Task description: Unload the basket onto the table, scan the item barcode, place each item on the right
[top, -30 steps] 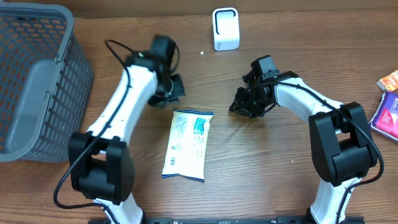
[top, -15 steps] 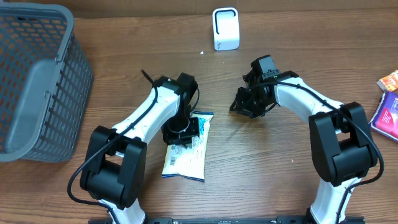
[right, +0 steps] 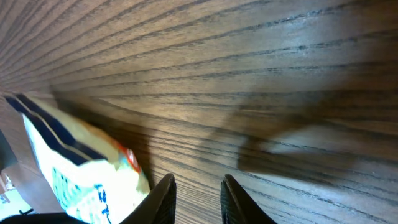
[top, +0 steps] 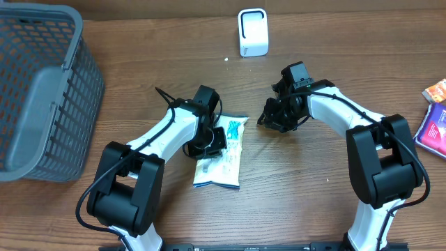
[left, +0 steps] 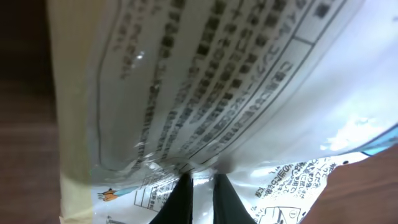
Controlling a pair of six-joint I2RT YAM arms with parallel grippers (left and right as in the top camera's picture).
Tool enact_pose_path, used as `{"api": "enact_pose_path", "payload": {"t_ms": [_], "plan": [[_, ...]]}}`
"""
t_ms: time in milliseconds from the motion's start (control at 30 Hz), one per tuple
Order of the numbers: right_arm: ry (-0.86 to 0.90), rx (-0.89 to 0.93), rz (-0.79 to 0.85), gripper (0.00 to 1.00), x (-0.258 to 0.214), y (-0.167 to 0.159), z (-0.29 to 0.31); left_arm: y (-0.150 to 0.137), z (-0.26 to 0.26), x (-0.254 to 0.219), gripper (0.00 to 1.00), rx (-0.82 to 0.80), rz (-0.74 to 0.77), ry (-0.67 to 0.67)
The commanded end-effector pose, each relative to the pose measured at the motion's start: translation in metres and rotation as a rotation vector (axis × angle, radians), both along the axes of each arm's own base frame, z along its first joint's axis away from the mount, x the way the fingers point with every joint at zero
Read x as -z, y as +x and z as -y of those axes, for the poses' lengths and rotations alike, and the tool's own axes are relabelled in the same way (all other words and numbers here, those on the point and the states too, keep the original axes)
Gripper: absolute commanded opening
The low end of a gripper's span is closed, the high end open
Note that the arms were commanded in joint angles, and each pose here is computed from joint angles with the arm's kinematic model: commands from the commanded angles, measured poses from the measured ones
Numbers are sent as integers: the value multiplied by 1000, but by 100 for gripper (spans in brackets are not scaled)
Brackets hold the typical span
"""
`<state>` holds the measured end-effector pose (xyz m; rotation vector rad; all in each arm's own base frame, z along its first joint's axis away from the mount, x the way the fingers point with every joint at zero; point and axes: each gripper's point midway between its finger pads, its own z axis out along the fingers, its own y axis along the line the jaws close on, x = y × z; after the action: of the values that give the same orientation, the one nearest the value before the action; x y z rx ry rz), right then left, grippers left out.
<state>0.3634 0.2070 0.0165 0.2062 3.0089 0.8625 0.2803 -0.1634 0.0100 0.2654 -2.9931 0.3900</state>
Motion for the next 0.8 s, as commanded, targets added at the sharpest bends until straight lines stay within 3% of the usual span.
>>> {"api": "enact_pose_path", "payload": {"t_ms": [0, 167, 400, 600, 767], "plan": [[13, -6, 57, 26, -19, 11, -3, 5, -26, 17, 6, -72, 5, 100], [13, -7, 57, 26, -19, 11, -3, 33, -37, 16, 7, -83, 99, 82], [0, -53, 50, 24, -17, 3, -2, 92, -49, 5, 9, -177, 294, -7], [12, -67, 87, 22, -31, 5, -3, 101, -38, -15, 13, -133, 305, -107], [47, -74, 205, 20, -72, 26, -11, 105, -38, -49, 17, -88, 281, -91]]}}
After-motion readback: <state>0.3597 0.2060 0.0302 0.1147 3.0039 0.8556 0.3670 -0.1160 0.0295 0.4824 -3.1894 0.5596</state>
